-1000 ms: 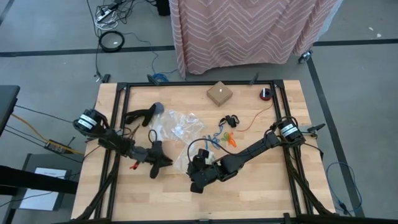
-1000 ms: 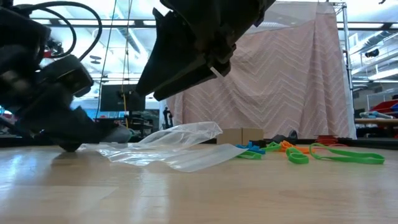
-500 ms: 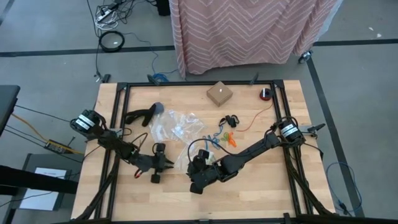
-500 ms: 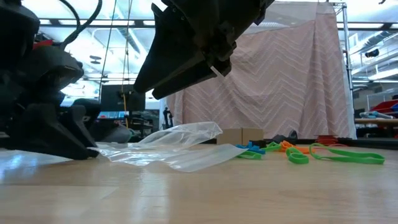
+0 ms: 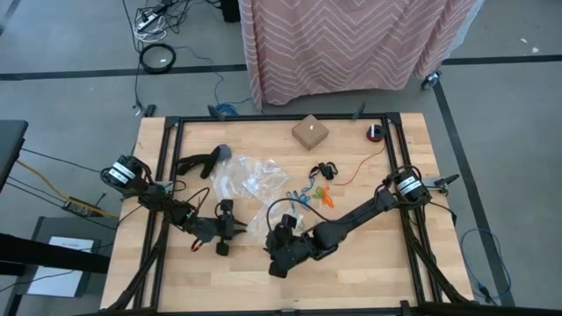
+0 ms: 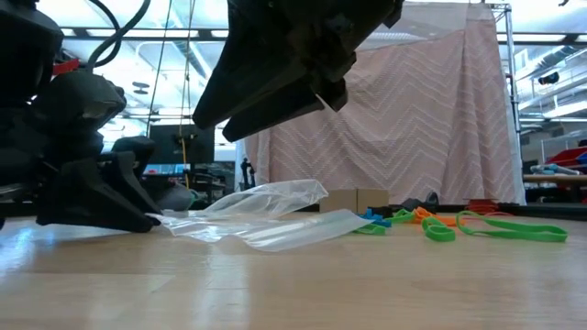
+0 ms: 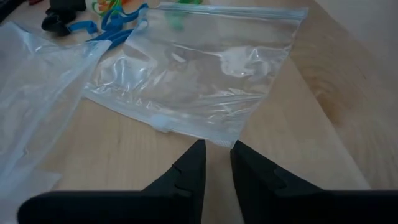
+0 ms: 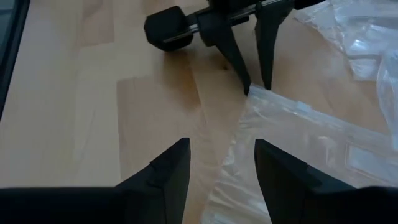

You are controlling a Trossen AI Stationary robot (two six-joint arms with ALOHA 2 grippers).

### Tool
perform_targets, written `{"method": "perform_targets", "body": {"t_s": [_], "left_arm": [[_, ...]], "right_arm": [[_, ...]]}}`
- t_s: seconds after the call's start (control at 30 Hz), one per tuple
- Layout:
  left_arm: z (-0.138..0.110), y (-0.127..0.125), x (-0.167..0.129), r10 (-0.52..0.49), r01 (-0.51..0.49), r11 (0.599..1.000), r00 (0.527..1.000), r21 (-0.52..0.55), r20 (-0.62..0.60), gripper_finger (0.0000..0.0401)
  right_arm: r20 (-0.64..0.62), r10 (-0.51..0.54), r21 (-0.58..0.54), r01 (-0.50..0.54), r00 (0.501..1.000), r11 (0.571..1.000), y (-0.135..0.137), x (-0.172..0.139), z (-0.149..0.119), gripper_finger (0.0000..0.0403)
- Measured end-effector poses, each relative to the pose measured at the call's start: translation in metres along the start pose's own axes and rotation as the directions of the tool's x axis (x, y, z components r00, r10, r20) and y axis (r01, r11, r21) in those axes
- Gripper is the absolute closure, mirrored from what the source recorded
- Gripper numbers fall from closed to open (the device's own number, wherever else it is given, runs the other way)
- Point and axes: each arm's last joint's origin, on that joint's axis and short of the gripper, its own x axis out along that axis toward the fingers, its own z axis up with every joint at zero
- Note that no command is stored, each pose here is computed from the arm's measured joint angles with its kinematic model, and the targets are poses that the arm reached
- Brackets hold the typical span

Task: Sort rubber bands
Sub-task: Open the transparent zip bag

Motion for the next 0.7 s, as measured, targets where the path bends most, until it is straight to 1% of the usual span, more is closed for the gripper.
{"method": "perform_targets", "body": {"t_s": [0.13,0.33,0.57,0.7], "left_arm": [[0.0003,0.0003,0.0,0.008,-0.008,1.0,1.0,0.01,0.004,0.0318],[0.0036,0.0012,-0.0003,0.035,-0.037,0.998,0.999,0.057,0.038,0.0324],[0.0049,0.0014,-0.0003,0.039,-0.043,0.995,0.998,0.087,0.05,0.0333],[0.0082,0.0016,-0.0006,0.044,-0.054,0.991,0.996,0.121,0.083,0.0339]], "right_arm": [[0.0,-0.001,0.006,0.001,1.0,1.0,-0.0001,0.0001,0.0001,0.0237],[0.001,0.0,0.025,0.0,1.0,1.0,0.0,0.0,0.0001,0.024],[0.001,0.001,0.033,-0.001,1.0,0.999,0.0003,-0.0001,-0.0001,0.0241],[0.004,0.003,0.036,-0.003,1.0,0.999,0.0005,-0.0001,0.0003,0.0241]]}}
